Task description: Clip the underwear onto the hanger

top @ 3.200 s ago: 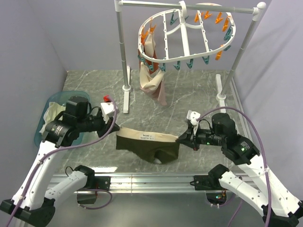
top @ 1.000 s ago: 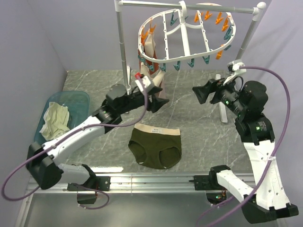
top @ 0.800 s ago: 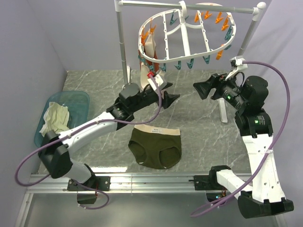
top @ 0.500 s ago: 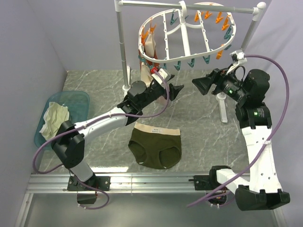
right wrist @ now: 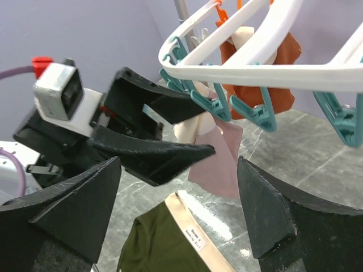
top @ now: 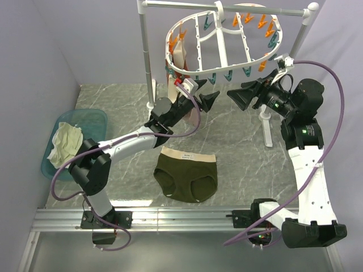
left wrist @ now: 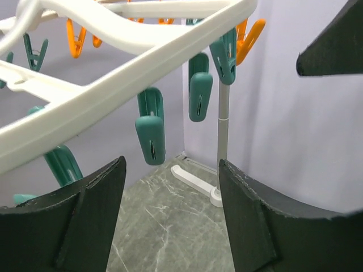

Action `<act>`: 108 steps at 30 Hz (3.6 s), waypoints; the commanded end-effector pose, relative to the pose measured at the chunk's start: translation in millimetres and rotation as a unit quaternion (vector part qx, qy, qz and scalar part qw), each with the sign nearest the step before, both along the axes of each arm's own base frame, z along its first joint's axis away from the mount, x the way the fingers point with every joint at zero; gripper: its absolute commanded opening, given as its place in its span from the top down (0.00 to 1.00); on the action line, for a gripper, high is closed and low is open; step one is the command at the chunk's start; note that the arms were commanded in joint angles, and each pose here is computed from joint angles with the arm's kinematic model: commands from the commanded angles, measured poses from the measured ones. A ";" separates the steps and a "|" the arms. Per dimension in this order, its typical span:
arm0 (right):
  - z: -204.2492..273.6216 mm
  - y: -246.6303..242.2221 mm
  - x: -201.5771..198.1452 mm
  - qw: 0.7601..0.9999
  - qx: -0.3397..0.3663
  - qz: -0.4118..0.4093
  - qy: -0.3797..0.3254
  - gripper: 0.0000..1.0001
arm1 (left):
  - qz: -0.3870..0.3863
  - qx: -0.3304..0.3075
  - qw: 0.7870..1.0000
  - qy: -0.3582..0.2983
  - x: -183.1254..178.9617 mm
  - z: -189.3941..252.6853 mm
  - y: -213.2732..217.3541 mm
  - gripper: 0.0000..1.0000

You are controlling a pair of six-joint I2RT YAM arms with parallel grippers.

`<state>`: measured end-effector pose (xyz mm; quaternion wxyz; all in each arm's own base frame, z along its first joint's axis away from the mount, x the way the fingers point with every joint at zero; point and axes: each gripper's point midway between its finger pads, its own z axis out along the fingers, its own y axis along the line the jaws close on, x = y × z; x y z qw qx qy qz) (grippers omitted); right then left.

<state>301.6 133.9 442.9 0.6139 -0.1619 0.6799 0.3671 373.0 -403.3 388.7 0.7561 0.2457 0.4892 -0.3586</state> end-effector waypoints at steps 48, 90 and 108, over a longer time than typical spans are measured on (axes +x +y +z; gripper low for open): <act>6.7 49.3 69.2 0.994 -0.050 -0.060 -0.074 0.21 | -0.008 0.011 0.999 -0.052 -2.8 31.6 -0.1 0.85; 5.7 64.8 76.5 0.998 -0.009 -0.045 -0.048 1.00 | -0.085 0.060 0.989 0.107 -62.5 -8.8 46.9 0.38; 6.9 73.5 61.1 1.000 0.021 -0.013 -0.015 1.00 | -0.046 0.016 0.997 0.066 -33.9 31.8 17.7 0.45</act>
